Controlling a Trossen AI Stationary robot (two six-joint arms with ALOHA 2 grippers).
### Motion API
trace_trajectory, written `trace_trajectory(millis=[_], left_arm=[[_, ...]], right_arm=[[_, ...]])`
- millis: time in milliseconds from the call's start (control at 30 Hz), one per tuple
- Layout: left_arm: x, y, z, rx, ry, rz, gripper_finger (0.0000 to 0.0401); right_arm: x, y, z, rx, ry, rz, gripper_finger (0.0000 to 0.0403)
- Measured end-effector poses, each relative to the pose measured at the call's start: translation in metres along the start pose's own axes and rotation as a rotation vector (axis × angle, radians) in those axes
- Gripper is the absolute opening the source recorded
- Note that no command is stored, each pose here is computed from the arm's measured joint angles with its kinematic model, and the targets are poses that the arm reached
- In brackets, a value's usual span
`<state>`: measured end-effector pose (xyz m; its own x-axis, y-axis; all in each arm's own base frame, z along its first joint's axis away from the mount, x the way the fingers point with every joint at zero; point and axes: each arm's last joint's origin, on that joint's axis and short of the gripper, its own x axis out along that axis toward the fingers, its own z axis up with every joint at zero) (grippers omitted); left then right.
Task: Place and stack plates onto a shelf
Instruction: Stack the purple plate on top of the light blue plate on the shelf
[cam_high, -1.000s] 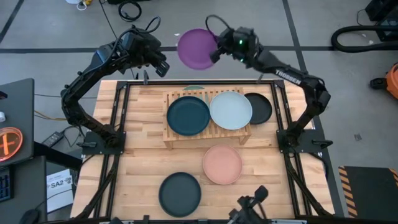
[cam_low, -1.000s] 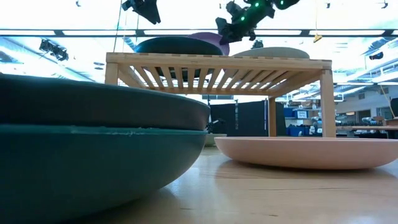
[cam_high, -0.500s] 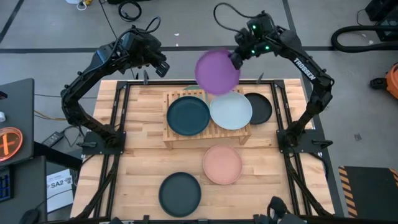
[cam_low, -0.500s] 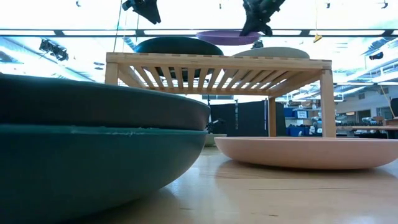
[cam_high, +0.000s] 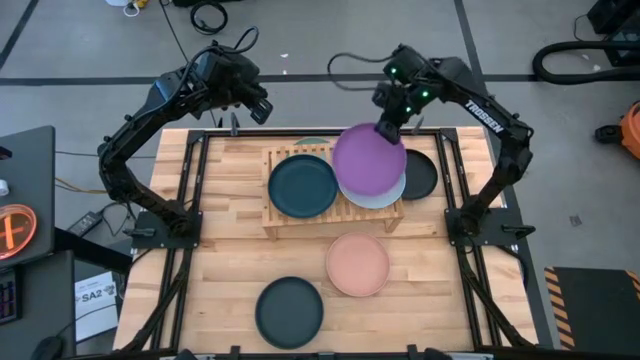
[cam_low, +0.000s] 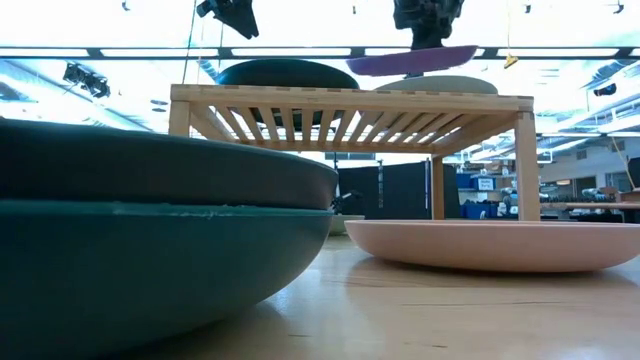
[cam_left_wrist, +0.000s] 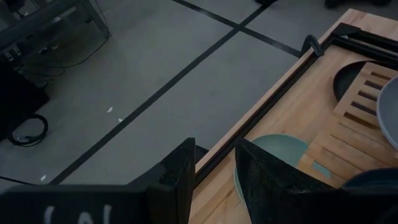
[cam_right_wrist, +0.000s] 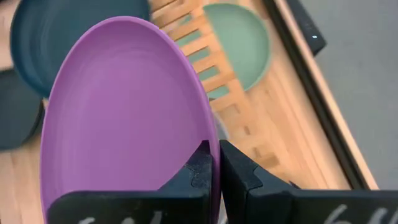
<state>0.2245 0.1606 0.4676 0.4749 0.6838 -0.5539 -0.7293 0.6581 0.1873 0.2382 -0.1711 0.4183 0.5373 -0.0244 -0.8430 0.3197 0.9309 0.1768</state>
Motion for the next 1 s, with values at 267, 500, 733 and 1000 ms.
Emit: trace_trajectory(millis=[267, 500, 733, 1000], left_arm=[[0.000, 0.000, 0.000, 0.002, 0.004, 0.000, 0.0121], [0.000, 0.000, 0.000, 0.002, 0.004, 0.000, 0.0121], [0.000, 0.000, 0.000, 0.030, 0.004, 0.000, 0.0121], [0.000, 0.000, 0.000, 0.027, 0.004, 0.000, 0.0121]], right_arm=[[0.028, 0.003, -0.009, -0.092, 0.106, 0.037, 0.0020], [0.041, -0.001, -0.011, -0.089, 0.108, 0.037, 0.0020], [0.053, -0.004, -0.015, -0.080, 0.120, 0.061, 0.0020], [0.059, -0.006, -0.016, -0.079, 0.116, 0.061, 0.0024]])
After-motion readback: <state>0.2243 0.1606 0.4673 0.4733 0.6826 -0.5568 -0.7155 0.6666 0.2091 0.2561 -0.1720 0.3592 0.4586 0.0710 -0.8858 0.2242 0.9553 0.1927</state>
